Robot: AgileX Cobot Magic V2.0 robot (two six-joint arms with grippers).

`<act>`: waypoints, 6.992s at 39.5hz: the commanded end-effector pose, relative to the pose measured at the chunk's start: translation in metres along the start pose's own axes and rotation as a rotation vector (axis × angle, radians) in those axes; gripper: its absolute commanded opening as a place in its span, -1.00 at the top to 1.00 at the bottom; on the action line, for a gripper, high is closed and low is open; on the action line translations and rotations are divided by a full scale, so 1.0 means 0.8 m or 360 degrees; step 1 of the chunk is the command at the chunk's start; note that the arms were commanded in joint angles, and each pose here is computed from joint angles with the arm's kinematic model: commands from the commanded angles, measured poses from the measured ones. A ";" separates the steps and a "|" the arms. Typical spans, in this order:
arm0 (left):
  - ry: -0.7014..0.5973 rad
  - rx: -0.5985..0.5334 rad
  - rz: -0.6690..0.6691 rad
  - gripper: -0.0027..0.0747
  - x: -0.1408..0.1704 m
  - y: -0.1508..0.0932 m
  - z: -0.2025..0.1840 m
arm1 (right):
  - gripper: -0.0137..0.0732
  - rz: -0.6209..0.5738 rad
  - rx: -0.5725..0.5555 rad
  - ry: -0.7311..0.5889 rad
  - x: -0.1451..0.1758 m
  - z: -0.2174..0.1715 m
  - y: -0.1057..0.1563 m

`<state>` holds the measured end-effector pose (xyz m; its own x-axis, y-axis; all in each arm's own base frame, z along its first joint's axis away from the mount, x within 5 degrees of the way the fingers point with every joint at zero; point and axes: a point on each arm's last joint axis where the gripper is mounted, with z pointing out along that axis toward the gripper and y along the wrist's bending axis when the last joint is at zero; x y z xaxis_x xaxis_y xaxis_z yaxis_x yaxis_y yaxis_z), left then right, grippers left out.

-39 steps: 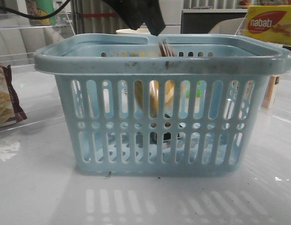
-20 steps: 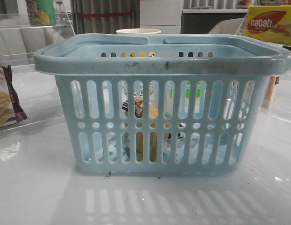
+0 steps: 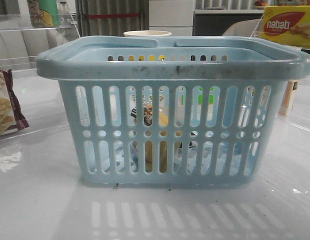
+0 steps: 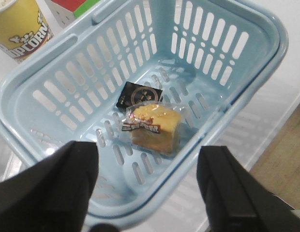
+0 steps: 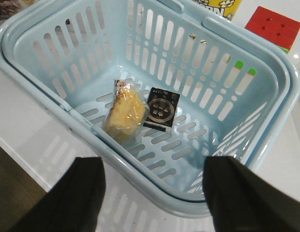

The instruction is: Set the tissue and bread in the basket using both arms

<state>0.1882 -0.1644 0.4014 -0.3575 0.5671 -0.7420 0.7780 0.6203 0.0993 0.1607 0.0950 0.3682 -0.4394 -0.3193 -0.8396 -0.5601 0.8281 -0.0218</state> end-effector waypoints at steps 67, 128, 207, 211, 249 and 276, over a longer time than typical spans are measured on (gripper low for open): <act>-0.0189 -0.0214 -0.0189 0.52 0.115 -0.020 -0.083 | 0.55 -0.0015 0.0006 -0.0064 -0.009 -0.011 0.000; -0.1147 -0.1338 -0.0552 0.70 0.333 -0.028 -0.061 | 0.55 -0.0015 0.0006 -0.0064 -0.009 -0.011 0.000; -0.1188 -0.1349 -0.0539 0.70 0.349 -0.027 -0.043 | 0.55 0.0004 0.0032 -0.0055 -0.003 -0.012 -0.004; -0.1188 -0.1349 -0.0539 0.70 0.349 -0.027 -0.043 | 0.55 0.0049 0.0157 -0.0183 0.002 -0.018 -0.020; -0.1188 -0.1349 -0.0539 0.70 0.349 -0.027 -0.043 | 0.55 0.0202 0.1050 -0.0925 0.255 -0.050 -0.022; -0.1188 -0.1349 -0.0539 0.70 0.349 -0.027 -0.043 | 0.55 0.0170 0.1012 -0.1038 0.264 -0.040 -0.022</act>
<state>0.0563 -0.0007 0.2056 0.0251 0.0353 -0.9991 0.0097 0.9993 0.0355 0.0567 -0.0008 0.1977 0.0010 -0.0556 -0.9985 0.0179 0.9983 -0.0556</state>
